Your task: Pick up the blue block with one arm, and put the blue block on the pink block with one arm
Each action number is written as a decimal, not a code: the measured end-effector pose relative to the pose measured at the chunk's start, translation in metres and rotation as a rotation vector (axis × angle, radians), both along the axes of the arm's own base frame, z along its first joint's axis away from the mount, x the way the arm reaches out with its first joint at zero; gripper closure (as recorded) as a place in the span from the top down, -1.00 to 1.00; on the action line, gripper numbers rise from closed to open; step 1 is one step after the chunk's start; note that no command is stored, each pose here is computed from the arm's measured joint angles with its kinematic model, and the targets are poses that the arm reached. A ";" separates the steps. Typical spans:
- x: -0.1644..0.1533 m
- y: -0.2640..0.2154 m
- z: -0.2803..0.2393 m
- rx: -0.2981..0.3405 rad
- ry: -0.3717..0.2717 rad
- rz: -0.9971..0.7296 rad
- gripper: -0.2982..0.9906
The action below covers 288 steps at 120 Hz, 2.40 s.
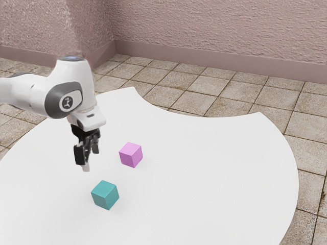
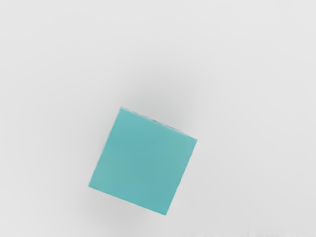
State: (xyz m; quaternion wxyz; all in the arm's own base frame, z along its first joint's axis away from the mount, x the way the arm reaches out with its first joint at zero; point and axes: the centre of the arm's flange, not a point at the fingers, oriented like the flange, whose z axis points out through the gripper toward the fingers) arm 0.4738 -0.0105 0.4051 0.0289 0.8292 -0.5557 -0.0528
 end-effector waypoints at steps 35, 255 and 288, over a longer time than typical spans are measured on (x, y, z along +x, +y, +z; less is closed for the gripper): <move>-0.006 -0.011 -0.060 -0.018 -0.095 -0.218 0.54; 0.163 0.030 -0.059 -0.164 -0.171 -0.444 0.05; 0.179 0.033 -0.068 -0.191 -0.138 -0.471 0.04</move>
